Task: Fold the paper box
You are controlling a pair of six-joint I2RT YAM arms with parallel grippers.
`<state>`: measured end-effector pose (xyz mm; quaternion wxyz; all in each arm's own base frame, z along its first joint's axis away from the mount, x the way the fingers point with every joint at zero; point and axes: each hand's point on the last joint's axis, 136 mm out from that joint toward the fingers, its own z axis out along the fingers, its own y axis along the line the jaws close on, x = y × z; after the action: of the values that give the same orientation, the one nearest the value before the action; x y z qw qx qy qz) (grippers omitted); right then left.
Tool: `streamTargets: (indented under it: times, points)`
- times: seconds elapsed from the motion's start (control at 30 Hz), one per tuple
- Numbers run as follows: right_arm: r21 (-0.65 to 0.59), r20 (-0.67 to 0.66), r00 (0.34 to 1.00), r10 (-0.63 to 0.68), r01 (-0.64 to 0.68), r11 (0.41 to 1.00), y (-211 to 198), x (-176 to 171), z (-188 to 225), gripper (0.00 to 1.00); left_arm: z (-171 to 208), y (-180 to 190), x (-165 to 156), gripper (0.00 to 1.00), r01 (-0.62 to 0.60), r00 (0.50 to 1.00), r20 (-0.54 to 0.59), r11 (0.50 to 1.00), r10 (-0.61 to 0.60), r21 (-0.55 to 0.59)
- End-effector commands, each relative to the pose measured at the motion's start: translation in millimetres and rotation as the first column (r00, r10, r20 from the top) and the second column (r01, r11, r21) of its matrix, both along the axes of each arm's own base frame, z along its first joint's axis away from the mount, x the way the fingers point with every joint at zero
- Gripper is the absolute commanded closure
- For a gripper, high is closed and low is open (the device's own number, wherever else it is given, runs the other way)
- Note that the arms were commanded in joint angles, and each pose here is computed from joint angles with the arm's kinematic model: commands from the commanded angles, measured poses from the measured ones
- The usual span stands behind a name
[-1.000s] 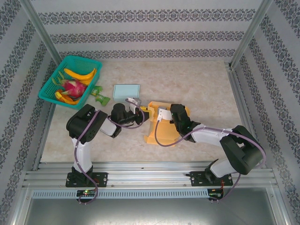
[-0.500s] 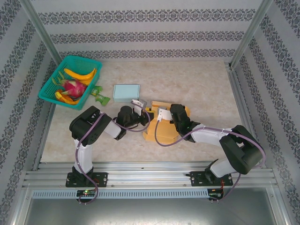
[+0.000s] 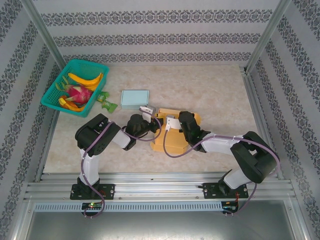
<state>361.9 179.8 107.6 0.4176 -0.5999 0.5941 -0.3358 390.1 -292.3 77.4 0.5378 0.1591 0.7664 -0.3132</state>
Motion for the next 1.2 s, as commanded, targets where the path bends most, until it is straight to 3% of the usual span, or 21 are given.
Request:
streamTargets:
  times: [0.0,0.2,0.43,0.7,0.87,1.0,1.17]
  points:
    - [-0.045,-0.039,0.999,0.02,-0.022,0.999,3.0,-5.7,-14.6,1.0,5.9,-4.5,2.1,0.61,-0.051,0.998,0.049,0.999,0.05,0.0]
    - [-0.055,-0.028,1.0,0.0,-0.001,0.998,-0.4,-4.0,-12.4,1.0,-1.6,11.1,13.1,0.66,-0.223,0.973,0.079,0.972,0.217,0.078]
    - [-0.059,-0.022,1.0,-0.018,0.017,0.998,-2.8,-2.5,-11.7,1.0,-7.0,51.5,25.7,0.87,-0.452,0.892,0.08,0.882,0.445,0.133]
    - [-0.058,-0.02,0.999,-0.04,0.038,0.998,-6.2,-0.3,-10.7,1.0,-9.6,79.2,31.4,0.86,-0.606,0.792,0.066,0.766,0.607,0.216]
    - [-0.021,-0.033,0.998,-0.046,0.046,0.999,-6.5,0.5,-10.1,1.0,-9.5,63.3,31.9,0.79,-0.553,0.831,0.097,0.794,0.548,0.252]
    - [0.015,-0.04,0.998,-0.049,0.05,0.999,-7.6,0.1,-7.2,1.0,-13.1,54.8,27.9,0.66,-0.494,0.866,0.069,0.828,0.495,0.265]
    - [0.032,-0.046,0.998,-0.049,0.05,0.998,-7.1,-0.1,-5.5,1.0,-30.2,54.0,23.7,0.65,-0.471,0.872,0.018,0.83,0.488,0.299]
